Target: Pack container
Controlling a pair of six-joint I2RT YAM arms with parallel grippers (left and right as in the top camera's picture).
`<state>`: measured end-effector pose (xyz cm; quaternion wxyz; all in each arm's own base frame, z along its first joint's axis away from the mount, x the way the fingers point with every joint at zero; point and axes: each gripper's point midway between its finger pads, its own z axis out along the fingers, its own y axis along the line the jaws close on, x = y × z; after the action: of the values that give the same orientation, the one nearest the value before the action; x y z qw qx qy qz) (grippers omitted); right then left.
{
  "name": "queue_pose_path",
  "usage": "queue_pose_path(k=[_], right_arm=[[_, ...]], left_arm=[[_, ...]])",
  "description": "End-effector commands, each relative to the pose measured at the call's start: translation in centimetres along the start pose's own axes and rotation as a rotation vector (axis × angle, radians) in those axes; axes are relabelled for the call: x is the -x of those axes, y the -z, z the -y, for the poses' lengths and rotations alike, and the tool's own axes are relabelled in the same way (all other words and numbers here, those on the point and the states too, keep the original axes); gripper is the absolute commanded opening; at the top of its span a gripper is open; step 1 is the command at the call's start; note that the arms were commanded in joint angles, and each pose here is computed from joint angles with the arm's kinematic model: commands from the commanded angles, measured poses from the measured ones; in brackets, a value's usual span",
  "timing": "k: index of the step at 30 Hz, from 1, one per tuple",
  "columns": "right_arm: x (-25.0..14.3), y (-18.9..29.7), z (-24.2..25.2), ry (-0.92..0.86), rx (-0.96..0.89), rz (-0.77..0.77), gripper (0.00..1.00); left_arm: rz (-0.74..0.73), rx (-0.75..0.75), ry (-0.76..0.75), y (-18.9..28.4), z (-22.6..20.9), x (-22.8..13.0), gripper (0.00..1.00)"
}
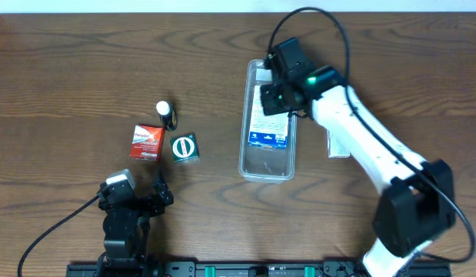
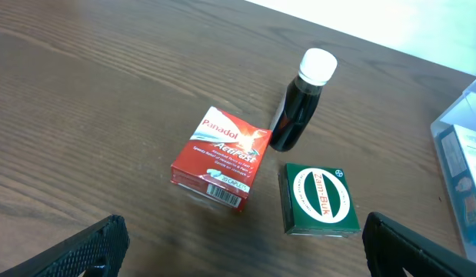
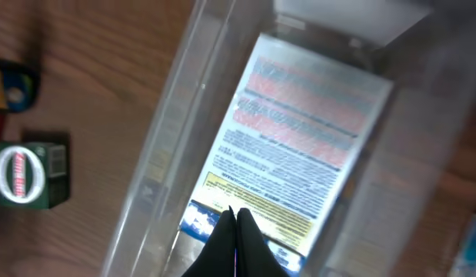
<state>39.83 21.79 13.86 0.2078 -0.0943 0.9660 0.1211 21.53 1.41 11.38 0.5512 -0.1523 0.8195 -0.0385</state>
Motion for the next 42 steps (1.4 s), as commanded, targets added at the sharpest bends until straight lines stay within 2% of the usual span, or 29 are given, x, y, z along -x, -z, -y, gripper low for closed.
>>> queue_pose_path(k=[1, 4, 7, 10, 14, 18, 25, 35, 38, 42], right_arm=[[2.3, 5.1, 2.0, -0.059, -0.009, 0.123, 0.09], [2.6, 8.9, 4.9, -0.128, -0.037, 0.172, 0.23], [1.1, 11.1, 8.7, -0.212, -0.096, 0.138, 0.42], [-1.9, 11.1, 12.4, -0.302, -0.162, 0.025, 0.70], [-5.4, 8.4, 15.0, -0.363, -0.202, -0.100, 0.85], [-8.1, 4.4, 15.7, -0.337, -0.208, -0.173, 0.99], [-11.6, -0.4, 18.6, -0.331, -0.324, -0.236, 0.95], [-12.1, -4.0, 19.5, -0.326, -0.334, -0.257, 0.83], [-12.2, -4.9, 19.5, -0.328, -0.323, -0.261, 0.77], [-12.0, -5.2, 19.2, -0.330, -0.303, -0.252, 0.62]], left_arm=[[-0.010, 0.013, -0.014, -0.3, -0.3, -0.6, 0.98], [-0.010, 0.013, -0.014, -0.3, -0.3, -0.6, 0.98], [-0.010, 0.013, -0.014, -0.3, -0.3, -0.6, 0.98], [-0.010, 0.013, -0.014, -0.3, -0.3, -0.6, 0.98], [-0.010, 0.013, -0.014, -0.3, -0.3, -0.6, 0.98], [-0.010, 0.013, -0.014, -0.3, -0.3, -0.6, 0.98], [-0.010, 0.013, -0.014, -0.3, -0.3, -0.6, 0.98], [-0.010, 0.013, -0.014, -0.3, -0.3, -0.6, 0.98], [-0.010, 0.013, -0.014, -0.3, -0.3, -0.6, 0.98], [-0.010, 0.013, -0.014, -0.3, -0.3, -0.6, 0.98]])
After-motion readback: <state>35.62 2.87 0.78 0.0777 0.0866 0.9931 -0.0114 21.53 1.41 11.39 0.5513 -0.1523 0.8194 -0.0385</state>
